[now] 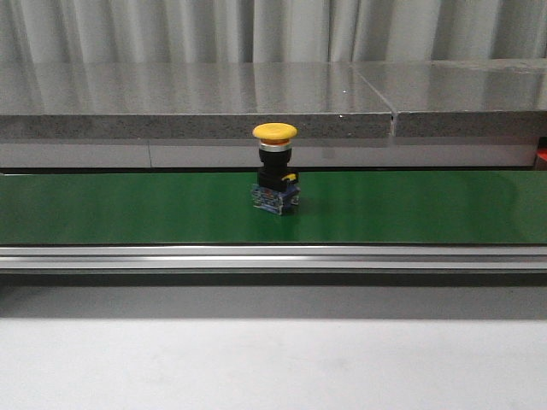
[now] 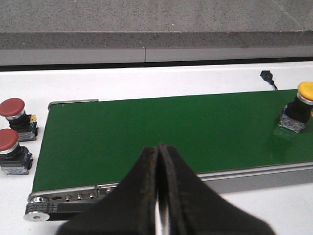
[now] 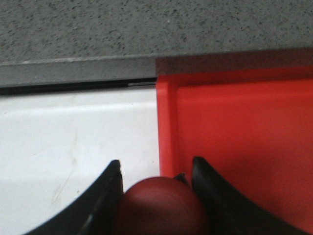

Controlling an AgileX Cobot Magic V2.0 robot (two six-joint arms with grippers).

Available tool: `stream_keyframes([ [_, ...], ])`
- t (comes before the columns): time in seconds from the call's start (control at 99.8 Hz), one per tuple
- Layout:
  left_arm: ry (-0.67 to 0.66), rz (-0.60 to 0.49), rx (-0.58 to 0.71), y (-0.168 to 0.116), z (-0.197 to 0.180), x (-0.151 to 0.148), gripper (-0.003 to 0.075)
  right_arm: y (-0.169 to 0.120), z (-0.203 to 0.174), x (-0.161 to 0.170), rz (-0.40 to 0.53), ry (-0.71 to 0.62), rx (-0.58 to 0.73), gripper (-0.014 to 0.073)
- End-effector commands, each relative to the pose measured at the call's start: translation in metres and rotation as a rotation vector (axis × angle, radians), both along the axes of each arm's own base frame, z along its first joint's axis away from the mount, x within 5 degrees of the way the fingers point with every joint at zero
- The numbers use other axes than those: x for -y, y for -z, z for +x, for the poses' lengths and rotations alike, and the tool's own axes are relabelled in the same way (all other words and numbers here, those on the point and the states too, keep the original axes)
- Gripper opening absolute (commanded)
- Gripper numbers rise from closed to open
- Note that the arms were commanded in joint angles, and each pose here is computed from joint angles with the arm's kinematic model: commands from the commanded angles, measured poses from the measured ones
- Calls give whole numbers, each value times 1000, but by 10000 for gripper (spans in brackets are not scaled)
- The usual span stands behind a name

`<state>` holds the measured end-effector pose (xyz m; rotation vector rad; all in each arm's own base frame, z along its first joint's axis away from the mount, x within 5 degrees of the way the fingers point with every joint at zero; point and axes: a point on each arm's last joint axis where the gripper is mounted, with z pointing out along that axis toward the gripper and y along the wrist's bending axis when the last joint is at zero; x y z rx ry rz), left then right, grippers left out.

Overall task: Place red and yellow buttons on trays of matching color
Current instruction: 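Lower the red button into the red tray and open the right gripper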

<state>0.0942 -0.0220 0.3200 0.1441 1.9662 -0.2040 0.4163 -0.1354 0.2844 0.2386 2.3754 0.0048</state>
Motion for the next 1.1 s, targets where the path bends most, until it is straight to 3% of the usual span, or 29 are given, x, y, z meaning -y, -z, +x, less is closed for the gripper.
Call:
stream_keyframes([
  [0.0, -1, -36, 96, -15, 2, 1, -19, -27, 9, 12, -32, 37, 135, 21],
  [0.331, -1, -36, 98, -15, 2, 1, -19, 15, 42, 36, -33, 72, 123, 21],
  [0.762, -1, -36, 98, -15, 2, 1, -19, 53, 52, 44, 1, 91, 72, 51],
  [0.852, -1, -36, 98, -15, 2, 1, -19, 53, 52, 43, 4, 92, 74, 154],
  [1.022, -1, -36, 98, -15, 2, 1, -19, 45, 54, 44, 2, 89, 87, 516],
  [1.093, -1, -36, 98, -15, 2, 1, -19, 40, 55, 43, 2, 84, 93, 604],
])
